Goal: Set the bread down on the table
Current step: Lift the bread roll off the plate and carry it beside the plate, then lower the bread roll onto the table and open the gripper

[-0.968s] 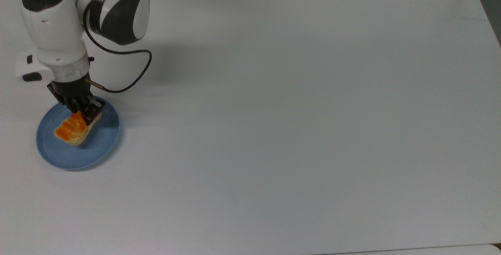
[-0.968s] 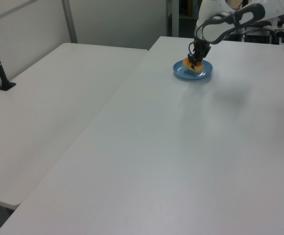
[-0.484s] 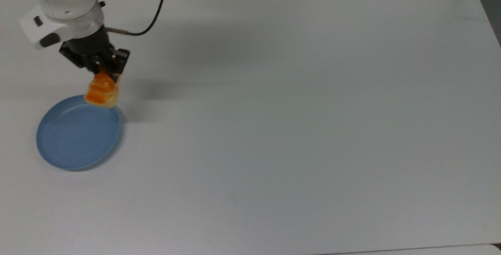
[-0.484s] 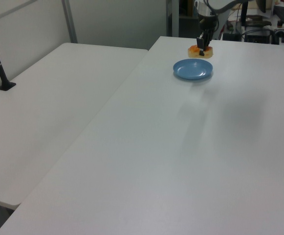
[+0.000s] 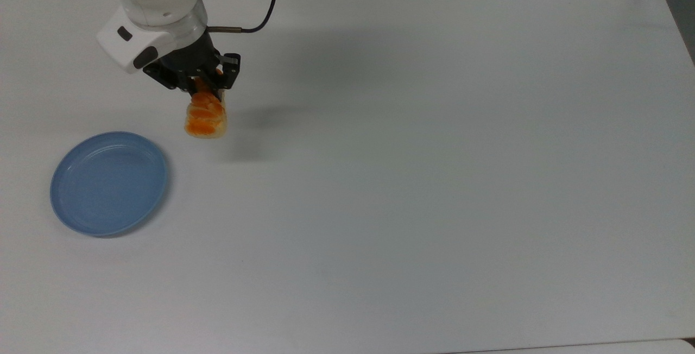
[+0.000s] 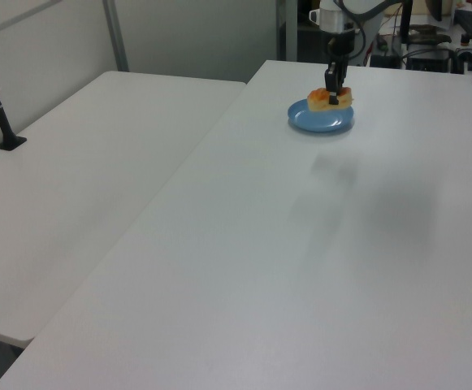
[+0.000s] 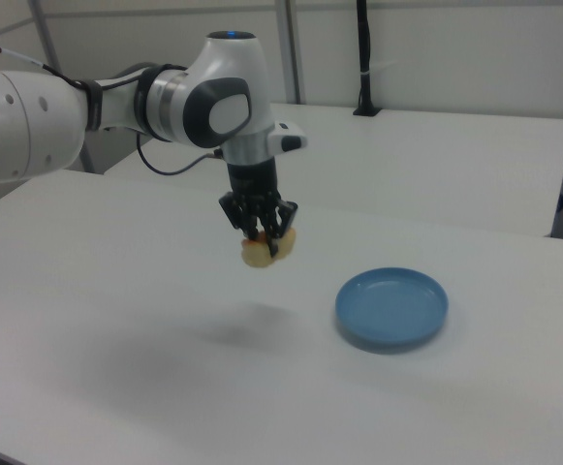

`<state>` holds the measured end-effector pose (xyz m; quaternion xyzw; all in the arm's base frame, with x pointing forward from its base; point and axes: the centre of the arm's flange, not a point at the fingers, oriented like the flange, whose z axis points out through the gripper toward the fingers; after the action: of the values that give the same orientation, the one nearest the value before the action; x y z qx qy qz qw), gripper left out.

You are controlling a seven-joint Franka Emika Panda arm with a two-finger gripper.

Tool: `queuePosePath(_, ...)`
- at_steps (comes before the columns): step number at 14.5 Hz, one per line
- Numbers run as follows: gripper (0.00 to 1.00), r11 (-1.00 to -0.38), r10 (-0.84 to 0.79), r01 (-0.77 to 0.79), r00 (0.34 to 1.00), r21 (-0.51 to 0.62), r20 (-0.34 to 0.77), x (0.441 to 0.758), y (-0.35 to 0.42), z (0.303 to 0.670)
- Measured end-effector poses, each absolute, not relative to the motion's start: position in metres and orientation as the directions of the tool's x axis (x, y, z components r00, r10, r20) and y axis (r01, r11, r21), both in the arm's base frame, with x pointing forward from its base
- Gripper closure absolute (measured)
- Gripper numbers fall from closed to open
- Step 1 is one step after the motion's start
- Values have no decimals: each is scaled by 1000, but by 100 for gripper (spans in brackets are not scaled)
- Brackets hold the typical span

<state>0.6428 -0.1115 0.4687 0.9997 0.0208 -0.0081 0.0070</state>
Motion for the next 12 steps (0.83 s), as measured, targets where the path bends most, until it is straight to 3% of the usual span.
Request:
queuePosePath(7,67,-989,147,147,985,3,-87,560,-253,453)
queuePosePath(12,67,-975,204,207,978,81,-43,533,-298,381)
